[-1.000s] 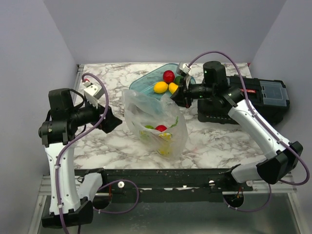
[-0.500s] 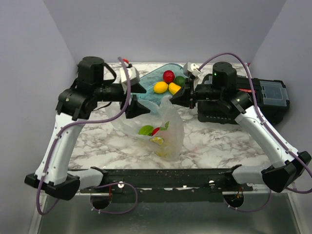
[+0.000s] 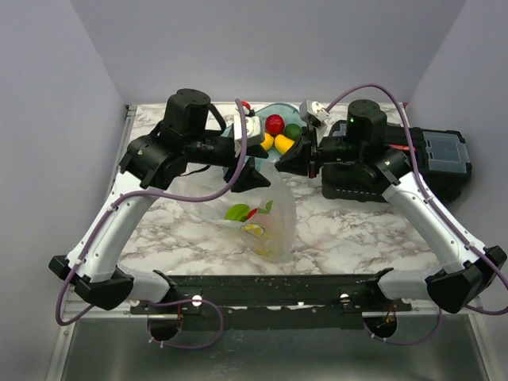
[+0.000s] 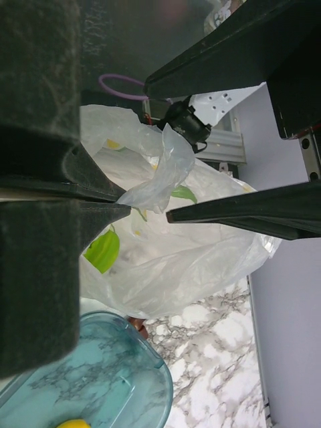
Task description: Place the fake fruits into the plastic bag and tie a complex knot
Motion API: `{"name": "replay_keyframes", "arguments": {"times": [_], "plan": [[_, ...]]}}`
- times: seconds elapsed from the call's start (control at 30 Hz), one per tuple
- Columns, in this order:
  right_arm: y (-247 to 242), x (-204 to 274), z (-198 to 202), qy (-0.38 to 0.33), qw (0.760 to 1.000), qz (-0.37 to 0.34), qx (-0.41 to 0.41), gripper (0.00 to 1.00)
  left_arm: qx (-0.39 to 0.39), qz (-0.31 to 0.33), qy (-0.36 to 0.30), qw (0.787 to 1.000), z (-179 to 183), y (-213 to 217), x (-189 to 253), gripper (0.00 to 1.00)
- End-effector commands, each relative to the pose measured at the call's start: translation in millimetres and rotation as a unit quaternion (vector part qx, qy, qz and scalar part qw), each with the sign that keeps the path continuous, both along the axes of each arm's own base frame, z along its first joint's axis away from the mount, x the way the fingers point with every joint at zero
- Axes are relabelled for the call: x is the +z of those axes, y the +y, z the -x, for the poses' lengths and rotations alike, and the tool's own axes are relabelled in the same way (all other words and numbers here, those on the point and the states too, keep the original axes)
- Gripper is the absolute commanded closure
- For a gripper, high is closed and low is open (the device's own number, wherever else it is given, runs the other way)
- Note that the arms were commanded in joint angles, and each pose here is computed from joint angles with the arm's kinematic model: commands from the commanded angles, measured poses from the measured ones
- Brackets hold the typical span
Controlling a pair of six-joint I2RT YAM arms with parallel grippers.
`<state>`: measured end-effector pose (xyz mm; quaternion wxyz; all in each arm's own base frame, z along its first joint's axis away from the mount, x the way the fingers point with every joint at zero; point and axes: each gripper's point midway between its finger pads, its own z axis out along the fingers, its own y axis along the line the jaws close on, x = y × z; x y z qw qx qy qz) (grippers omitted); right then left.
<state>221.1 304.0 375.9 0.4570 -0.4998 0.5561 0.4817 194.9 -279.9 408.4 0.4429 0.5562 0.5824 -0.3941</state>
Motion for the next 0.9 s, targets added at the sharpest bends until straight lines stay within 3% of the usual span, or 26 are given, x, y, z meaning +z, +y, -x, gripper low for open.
{"name": "replay_keyframes", "arguments": {"times": [0.0, 0.07, 0.17, 0.23, 0.3, 0.43, 0.53, 0.6, 0.73, 0.87], "plan": [[4.0, -0.3, 12.3, 0.013, 0.999, -0.007, 0.031, 0.98, 0.01, -0.005, -0.035, 0.999, -7.5, -3.9, 5.4, 0.33], [4.2, -0.7, 14.2, 0.014, 0.999, -0.007, 0.034, 0.97, 0.011, -0.005, -0.032, 0.999, -8.2, -4.7, 5.3, 0.43], [4.0, -0.5, 15.0, 0.016, 0.999, -0.007, 0.034, 0.93, 0.013, -0.008, -0.026, 1.0, -9.0, -4.6, 3.7, 0.69], [3.5, -5.0, 11.7, 0.022, 0.999, 0.003, 0.023, 0.78, 0.011, -0.007, -0.023, 1.0, -8.2, -2.7, 3.3, 0.87], [0.4, -15.3, 5.4, 0.03, 0.999, 0.029, 0.003, 0.61, 0.011, -0.002, -0.016, 1.0, -6.3, 1.4, 3.9, 0.99], [-18.1, -30.5, -16.5, 0.028, 0.991, 0.099, -0.082, 0.34, 0.005, 0.007, 0.012, 1.0, -2.1, 8.5, -0.8, 1.0], [-31.8, -17.8, -21.9, 0.006, 0.986, 0.101, -0.129, 0.14, 0.012, 0.004, 0.026, 1.0, -6.4, 9.6, -8.5, 1.0], [-32.4, -0.5, -15.4, 0.005, 0.988, 0.075, -0.133, 0.08, 0.025, 0.007, 0.031, 0.999, -13.1, 8.9, -9.1, 1.0], [-21.4, 18.4, 8.1, 0.071, 0.993, 0.006, -0.099, 0.0, 0.046, 0.014, 0.04, 0.998, -24.9, 5.0, -3.0, 1.0], [-10.0, 12.0, -19.2, 0.077, 0.983, -0.033, -0.162, 0.0, 0.051, 0.02, 0.054, 0.997, -28.3, 1.6, 3.4, 1.0]]}}
